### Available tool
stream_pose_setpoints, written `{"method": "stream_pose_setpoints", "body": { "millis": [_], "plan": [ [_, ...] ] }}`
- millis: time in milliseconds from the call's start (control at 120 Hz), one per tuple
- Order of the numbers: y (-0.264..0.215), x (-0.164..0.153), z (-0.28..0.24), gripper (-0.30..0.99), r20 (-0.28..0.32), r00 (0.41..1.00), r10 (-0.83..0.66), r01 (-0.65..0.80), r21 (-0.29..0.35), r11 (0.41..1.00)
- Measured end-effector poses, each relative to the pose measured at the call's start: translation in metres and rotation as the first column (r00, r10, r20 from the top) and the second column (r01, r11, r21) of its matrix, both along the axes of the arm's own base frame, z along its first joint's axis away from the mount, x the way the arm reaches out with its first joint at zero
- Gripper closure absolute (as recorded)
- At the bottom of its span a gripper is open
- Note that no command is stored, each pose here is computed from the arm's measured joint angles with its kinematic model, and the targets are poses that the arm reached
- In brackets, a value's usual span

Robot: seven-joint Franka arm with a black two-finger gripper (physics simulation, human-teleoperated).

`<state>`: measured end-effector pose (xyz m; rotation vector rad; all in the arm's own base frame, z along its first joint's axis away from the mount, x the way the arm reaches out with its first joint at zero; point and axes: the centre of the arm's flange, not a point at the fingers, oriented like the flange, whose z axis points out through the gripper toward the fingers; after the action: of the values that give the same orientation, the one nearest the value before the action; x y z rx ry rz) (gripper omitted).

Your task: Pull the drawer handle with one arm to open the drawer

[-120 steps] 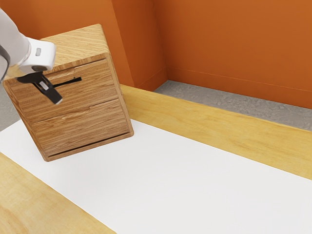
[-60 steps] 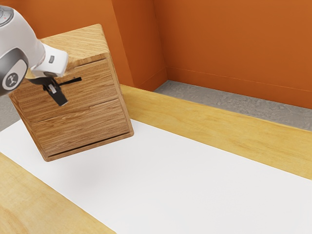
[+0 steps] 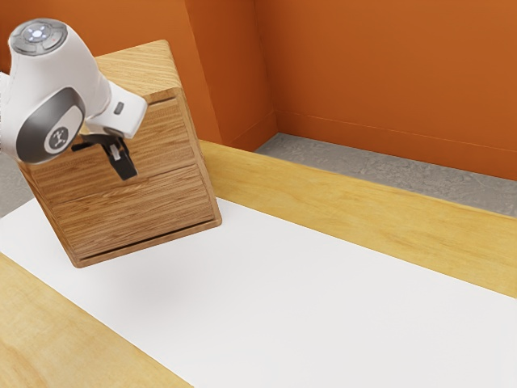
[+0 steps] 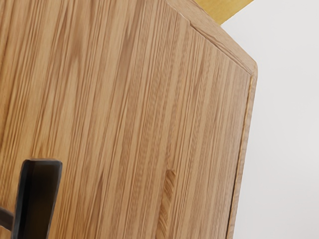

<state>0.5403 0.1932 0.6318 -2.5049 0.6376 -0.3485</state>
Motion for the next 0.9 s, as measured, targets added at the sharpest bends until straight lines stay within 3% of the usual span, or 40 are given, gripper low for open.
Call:
{"method": "stream_pose_setpoints", "body": {
  "millis": [167, 525, 900],
  "plan": [
    [-0.001, -0.003, -0.005, 0.02, -0.014, 1.0, -0.015, 0.015, 0.0, 1.0],
    [-0.008, -0.051, 0.0, 0.02, -0.005, 0.999, -0.051, 0.051, -0.04, 0.998],
    [-0.042, -0.068, -0.007, 0.0, -0.01, 0.991, -0.13, 0.129, -0.069, 0.989]
  ]
}}
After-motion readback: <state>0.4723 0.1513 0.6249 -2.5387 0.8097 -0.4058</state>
